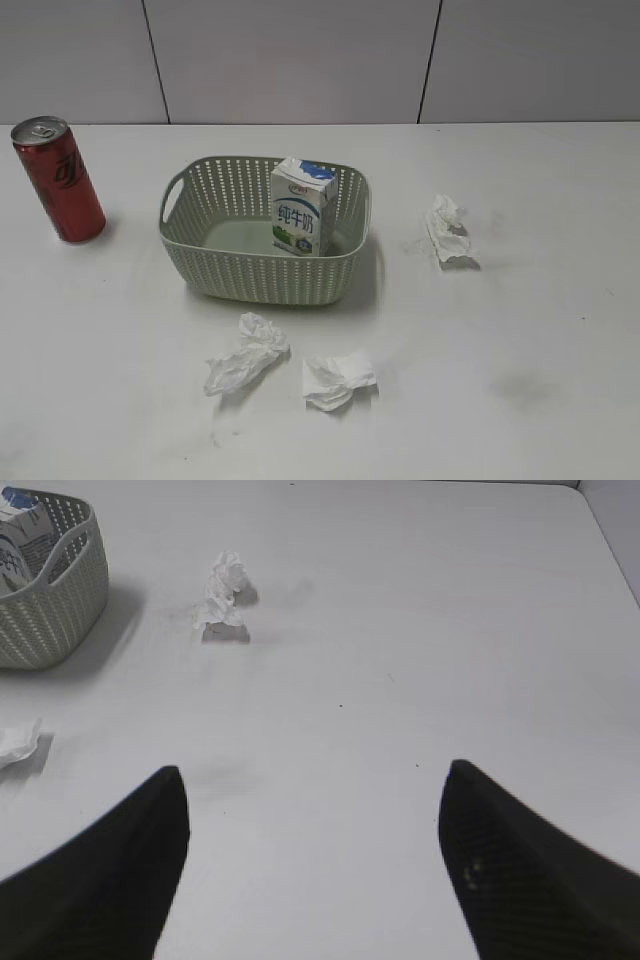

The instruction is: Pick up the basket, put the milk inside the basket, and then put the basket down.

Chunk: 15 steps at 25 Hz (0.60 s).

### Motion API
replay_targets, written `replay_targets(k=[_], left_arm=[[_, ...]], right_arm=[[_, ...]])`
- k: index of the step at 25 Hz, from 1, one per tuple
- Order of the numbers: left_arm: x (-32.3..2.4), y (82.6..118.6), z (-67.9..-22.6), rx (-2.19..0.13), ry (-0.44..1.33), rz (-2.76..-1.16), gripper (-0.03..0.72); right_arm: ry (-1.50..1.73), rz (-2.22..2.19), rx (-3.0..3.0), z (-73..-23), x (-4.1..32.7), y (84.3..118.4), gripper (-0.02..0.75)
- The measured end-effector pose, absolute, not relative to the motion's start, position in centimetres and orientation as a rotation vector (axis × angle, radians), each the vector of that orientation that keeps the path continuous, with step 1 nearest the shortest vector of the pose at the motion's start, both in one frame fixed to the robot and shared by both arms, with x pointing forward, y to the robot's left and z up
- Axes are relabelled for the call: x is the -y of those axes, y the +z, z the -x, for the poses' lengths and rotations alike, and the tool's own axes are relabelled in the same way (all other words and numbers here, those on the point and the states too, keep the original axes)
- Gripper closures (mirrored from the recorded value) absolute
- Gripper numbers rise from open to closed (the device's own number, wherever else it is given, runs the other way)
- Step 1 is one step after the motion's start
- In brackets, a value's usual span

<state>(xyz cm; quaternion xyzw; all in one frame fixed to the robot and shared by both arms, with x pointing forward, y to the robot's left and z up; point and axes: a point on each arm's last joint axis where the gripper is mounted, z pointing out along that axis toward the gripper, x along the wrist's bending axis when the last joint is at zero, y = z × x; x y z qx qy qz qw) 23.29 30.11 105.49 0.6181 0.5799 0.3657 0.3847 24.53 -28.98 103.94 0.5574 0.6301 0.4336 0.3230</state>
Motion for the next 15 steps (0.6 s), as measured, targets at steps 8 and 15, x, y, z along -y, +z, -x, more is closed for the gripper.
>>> replay_targets(k=[8, 15], left_arm=[[-30.11, 105.49, -23.29, -1.478, 0.932, -1.575, 0.272], [-30.11, 105.49, -23.29, -1.478, 0.932, -1.575, 0.284]], right_arm=[[1.138, -1.463, -1.654, -24.53, 28.98, 103.94, 0.146], [1.138, -1.464, -1.653, -24.53, 28.98, 103.94, 0.146]])
